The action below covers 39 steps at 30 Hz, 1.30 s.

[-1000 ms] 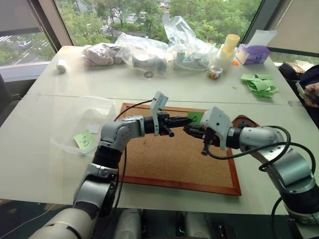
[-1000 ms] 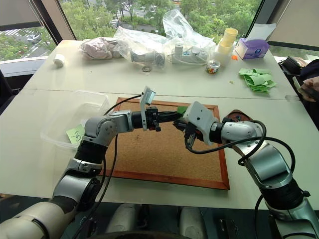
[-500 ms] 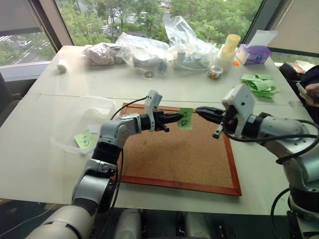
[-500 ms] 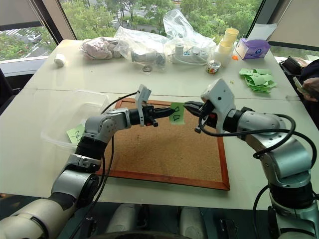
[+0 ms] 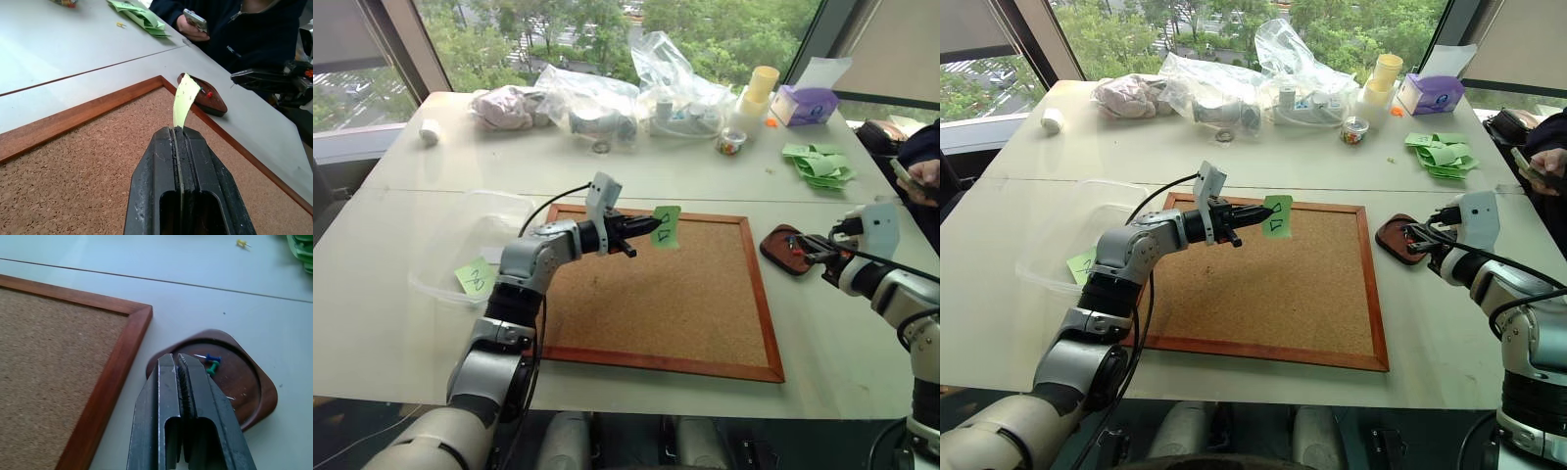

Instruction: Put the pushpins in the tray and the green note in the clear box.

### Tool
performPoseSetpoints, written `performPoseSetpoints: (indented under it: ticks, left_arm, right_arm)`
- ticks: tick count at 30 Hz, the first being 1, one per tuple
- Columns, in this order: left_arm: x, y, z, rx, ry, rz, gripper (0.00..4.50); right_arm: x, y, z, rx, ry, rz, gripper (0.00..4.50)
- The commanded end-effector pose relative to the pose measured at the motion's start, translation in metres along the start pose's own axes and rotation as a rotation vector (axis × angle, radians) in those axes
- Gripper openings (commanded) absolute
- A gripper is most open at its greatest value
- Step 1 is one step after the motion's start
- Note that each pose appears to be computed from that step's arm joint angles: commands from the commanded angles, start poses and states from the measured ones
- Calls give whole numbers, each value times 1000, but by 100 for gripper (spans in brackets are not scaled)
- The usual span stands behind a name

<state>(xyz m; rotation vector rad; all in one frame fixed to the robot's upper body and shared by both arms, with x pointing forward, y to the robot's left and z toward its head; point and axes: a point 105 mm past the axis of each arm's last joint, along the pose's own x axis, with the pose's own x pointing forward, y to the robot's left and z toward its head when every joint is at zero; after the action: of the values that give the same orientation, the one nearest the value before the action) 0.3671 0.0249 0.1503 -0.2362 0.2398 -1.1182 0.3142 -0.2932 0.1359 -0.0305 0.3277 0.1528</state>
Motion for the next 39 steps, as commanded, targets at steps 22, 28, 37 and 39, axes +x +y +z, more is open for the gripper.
performPoseSetpoints:
  ticks: [22, 28, 37, 39]
  left_arm:
    - [-6, -5, 8, 119, -41, 45, 0]
    - [-14, -1, 29, 176, -101, 96, 0]
    - [-49, 25, 77, 322, -251, 395, 0]
    - [-76, 34, 104, 414, -319, 596, 0]
  right_arm:
    - [12, -2, 20, 42, -113, 8, 443]
    - [-1, 31, 50, -14, -158, 155, 443]
    - [-33, 124, 63, -317, -170, 689, 443]
    - [-36, 147, 62, -390, -148, 817, 443]
